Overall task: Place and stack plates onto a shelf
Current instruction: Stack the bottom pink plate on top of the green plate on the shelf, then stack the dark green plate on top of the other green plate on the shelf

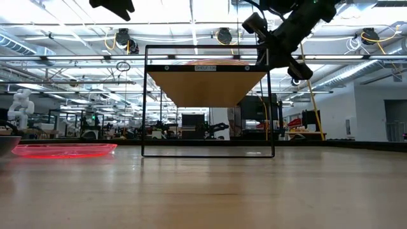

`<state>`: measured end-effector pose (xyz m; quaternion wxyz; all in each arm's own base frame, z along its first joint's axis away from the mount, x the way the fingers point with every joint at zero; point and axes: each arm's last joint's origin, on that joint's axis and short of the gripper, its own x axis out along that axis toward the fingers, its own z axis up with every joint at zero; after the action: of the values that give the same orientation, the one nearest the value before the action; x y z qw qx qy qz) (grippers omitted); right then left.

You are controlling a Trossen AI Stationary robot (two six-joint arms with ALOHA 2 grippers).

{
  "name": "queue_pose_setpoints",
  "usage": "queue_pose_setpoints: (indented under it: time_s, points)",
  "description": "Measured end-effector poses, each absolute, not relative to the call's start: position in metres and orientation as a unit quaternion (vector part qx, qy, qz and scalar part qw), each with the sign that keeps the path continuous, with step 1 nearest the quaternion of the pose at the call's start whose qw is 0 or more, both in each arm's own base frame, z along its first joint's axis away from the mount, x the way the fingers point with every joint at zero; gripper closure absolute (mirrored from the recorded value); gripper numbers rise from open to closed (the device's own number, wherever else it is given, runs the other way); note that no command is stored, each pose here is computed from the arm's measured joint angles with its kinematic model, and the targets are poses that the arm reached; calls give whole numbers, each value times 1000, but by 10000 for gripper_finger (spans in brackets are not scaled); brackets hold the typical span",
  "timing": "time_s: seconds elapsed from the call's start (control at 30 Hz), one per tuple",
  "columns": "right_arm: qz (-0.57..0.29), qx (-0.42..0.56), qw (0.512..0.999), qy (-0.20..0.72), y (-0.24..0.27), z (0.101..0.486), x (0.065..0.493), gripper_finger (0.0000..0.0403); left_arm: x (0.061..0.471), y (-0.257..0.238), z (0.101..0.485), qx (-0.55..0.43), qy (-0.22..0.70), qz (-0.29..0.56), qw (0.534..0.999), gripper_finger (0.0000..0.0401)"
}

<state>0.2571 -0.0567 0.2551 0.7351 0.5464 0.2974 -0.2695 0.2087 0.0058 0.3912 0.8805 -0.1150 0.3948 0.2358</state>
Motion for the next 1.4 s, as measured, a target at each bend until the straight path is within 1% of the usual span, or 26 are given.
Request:
queue_pose_setpoints:
  time_s: [0.17, 0.47, 0.7, 0.87, 0.97, 1.03, 1.17, 1.4]
  points:
    - [-259, 558, 738, 279, -54, 253, 260, 402, 209, 6, 391, -109, 396, 233, 881, 210]
    - [-257, 561, 735, 280, -51, 252, 260, 403, 209, 6, 391, -105, 398, 231, 882, 210]
    - [-263, 562, 737, 268, -54, 262, 248, 403, 208, 6, 391, -117, 398, 238, 878, 210]
    - [-262, 551, 749, 258, -57, 272, 237, 403, 207, 9, 386, -133, 404, 253, 869, 210]
    - [-260, 534, 764, 252, -59, 276, 233, 403, 208, 14, 369, -165, 431, 250, 851, 210]
    - [-255, 523, 775, 246, -59, 279, 231, 403, 209, 15, 355, -203, 459, 224, 835, 210]
    - [-246, 503, 791, 247, -58, 283, 228, 403, 209, 13, 324, -260, 510, 196, 796, 210]
    - [-232, 467, 815, 252, -57, 285, 226, 403, 203, 0, 278, -324, 581, 159, 730, 210]
